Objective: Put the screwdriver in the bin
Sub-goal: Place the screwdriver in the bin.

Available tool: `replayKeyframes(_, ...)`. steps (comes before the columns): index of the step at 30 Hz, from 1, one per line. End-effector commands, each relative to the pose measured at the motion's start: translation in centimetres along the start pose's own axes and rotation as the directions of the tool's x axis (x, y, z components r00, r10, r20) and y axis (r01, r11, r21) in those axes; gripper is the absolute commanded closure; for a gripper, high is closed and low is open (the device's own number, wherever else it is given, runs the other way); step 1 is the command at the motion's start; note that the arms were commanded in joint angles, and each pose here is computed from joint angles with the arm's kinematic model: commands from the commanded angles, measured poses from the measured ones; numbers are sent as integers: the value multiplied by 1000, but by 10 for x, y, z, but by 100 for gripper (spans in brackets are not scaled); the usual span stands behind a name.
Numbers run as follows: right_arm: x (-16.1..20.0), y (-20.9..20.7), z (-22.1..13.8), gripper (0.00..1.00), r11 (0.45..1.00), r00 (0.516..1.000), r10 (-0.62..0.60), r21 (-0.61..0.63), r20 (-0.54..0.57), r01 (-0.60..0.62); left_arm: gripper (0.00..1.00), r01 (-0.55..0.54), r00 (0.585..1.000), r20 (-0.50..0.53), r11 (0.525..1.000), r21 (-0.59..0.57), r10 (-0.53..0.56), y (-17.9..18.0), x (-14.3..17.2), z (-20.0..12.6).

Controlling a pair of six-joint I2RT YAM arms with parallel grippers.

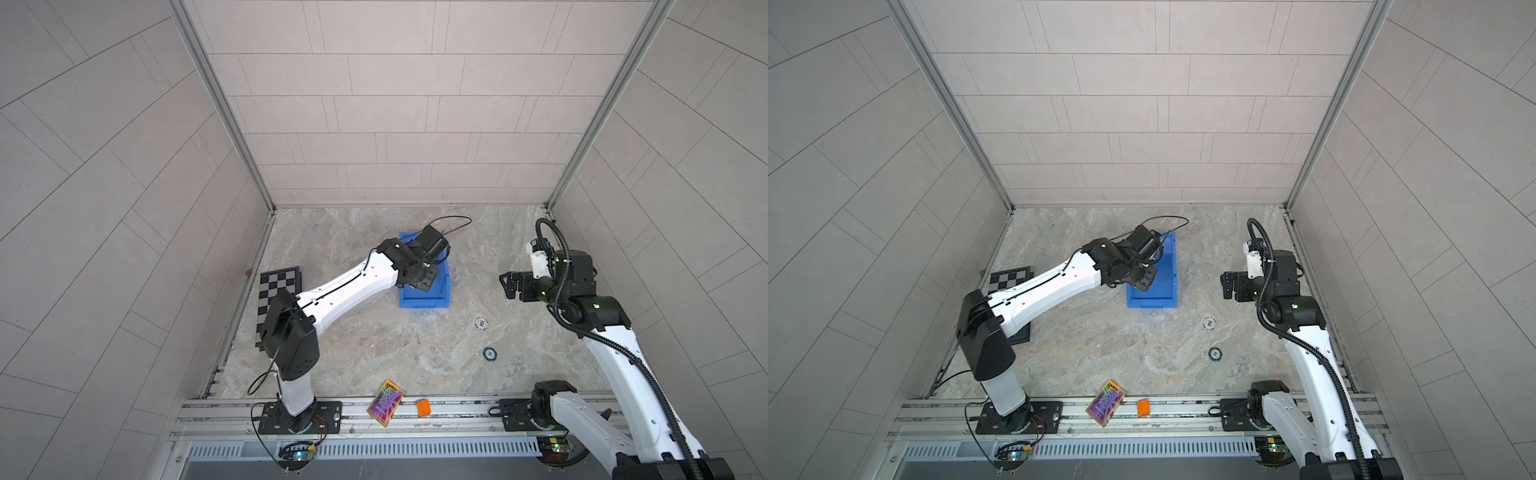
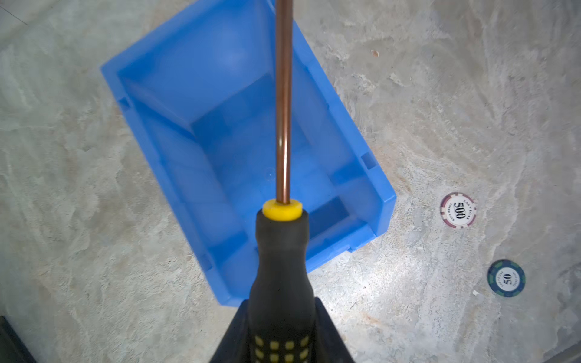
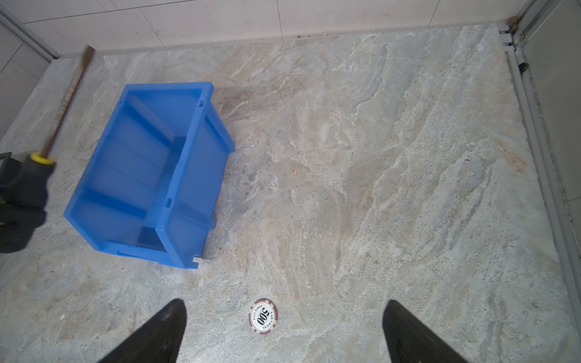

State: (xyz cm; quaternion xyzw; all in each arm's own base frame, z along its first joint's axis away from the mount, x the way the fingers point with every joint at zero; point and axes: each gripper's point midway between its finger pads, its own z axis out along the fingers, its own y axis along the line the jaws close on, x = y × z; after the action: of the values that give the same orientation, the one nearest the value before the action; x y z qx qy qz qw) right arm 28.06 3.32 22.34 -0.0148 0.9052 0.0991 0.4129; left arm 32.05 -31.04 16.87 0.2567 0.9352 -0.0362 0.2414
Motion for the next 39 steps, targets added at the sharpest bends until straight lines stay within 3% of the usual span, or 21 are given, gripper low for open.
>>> replayKeyframes(1, -10, 4, -12, 0, 1000, 999, -9, -4, 33, 10, 90, 19, 1000, -24, 999, -37, -20, 2, -3, 14)
replayKeyframes(20, -1, 3, -14, 0, 1000, 1000, -7, -2, 26, 7, 87, 55, 994, -80, 983, -176, -70, 9, -8, 78)
replayKeyframes(39, 5, 1, -12, 0, 1000, 1000, -13, 7, 6, 13, 76, 82, 983, -147, 979, -185, -110, 6, 5, 119)
